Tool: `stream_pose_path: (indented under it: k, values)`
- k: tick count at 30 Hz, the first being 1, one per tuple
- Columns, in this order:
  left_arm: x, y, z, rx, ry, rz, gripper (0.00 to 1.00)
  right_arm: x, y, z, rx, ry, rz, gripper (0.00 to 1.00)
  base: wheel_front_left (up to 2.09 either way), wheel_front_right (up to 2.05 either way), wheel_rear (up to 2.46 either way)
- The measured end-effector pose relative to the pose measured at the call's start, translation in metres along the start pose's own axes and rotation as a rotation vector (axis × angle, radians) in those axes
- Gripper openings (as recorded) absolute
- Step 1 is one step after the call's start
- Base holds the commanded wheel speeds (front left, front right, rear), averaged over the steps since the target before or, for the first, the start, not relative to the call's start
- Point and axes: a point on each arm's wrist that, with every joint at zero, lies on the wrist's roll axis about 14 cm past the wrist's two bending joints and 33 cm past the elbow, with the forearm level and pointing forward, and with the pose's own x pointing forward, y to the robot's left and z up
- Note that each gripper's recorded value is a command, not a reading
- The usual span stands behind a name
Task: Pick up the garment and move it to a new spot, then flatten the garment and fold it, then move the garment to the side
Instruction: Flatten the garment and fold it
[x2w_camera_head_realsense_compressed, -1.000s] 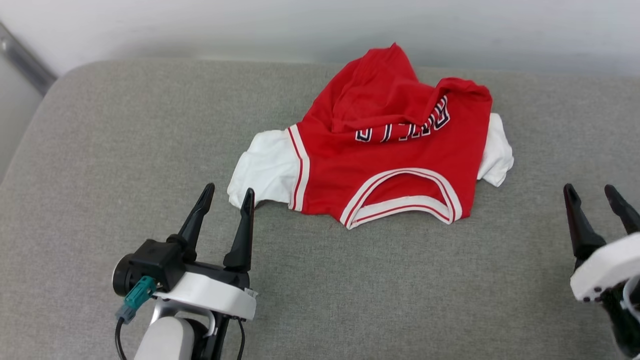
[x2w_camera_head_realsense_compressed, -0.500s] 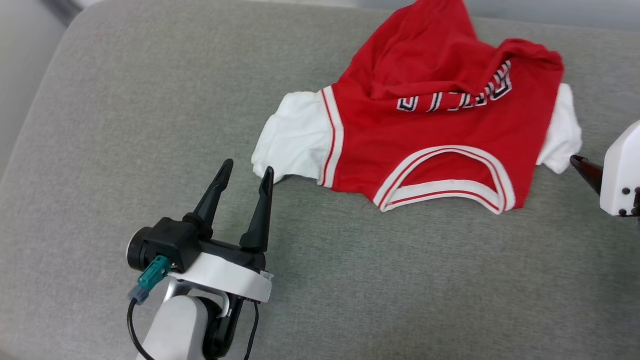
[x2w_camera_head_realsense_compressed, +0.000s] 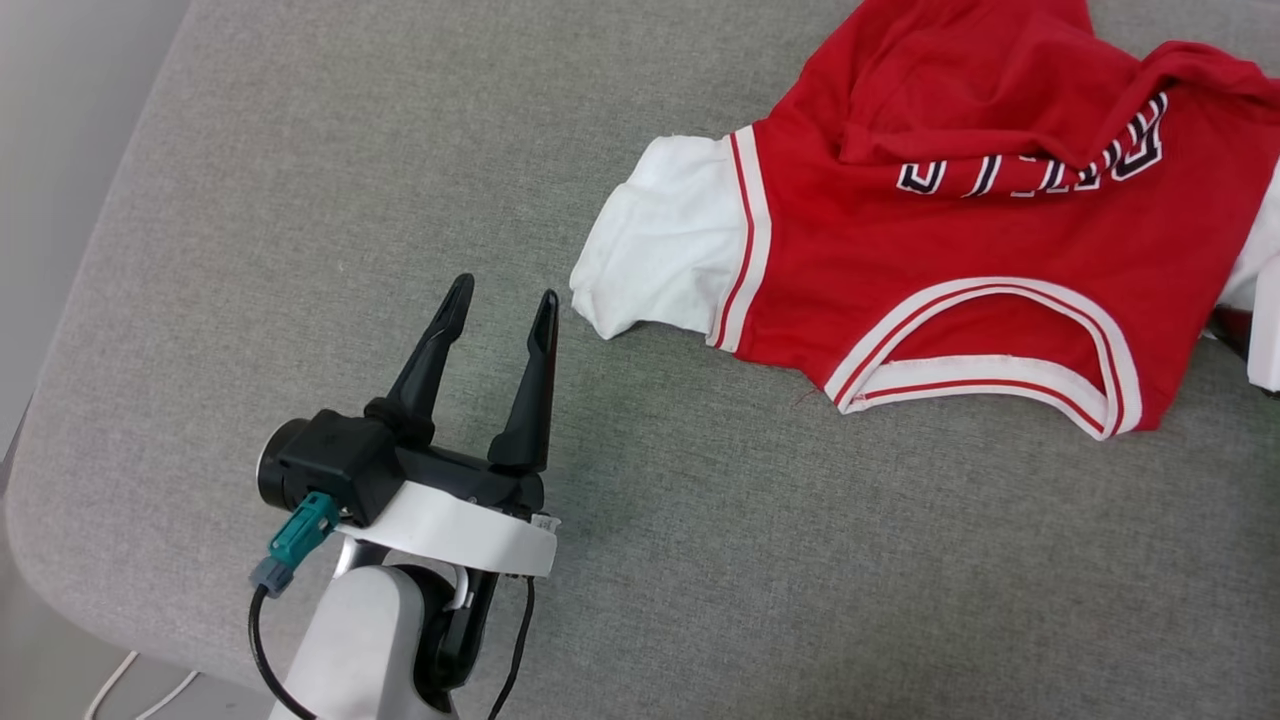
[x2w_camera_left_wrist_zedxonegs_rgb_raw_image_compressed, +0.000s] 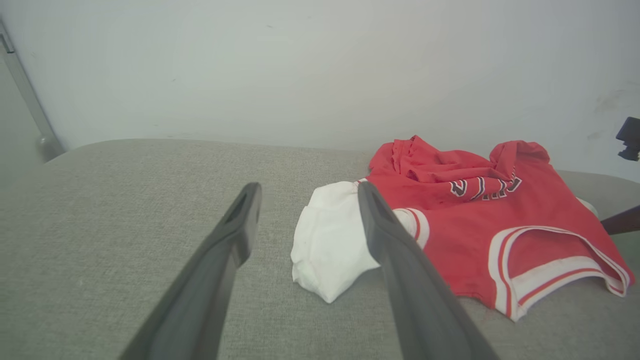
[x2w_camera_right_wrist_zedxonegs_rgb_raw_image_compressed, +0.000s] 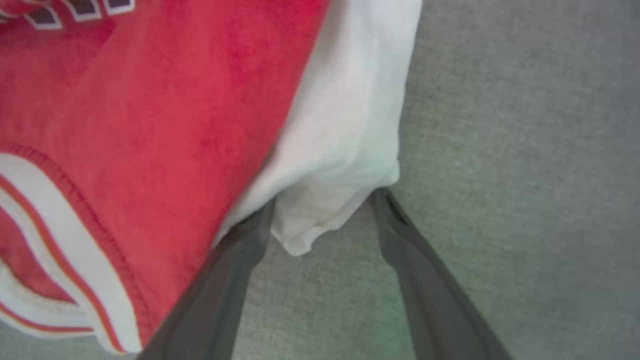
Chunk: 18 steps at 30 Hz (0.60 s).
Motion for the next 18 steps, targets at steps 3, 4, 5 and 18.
stream_pose_path:
  k: [3,4,5,18]
  values:
    - [-0.001,0.004,-0.001,0.005,0.004,0.013,1.00,0.008,0.000,-0.004,-0.017,0.020,-0.003,1.00,0.00,0.00,0.00]
    - [-0.001,0.005,0.000,0.006,0.002,0.015,1.00,0.009,-0.001,-0.005,-0.022,0.024,-0.006,0.60,0.00,0.00,0.00]
    - [-0.001,0.006,0.001,0.006,-0.001,0.018,1.00,0.009,-0.001,-0.005,-0.026,0.022,-0.007,0.16,0.00,0.00,0.00]
    - [-0.009,-0.003,0.023,-0.002,-0.060,-0.006,1.00,-0.032,-0.028,-0.056,0.018,0.008,-0.024,0.00,0.00,0.00,0.00]
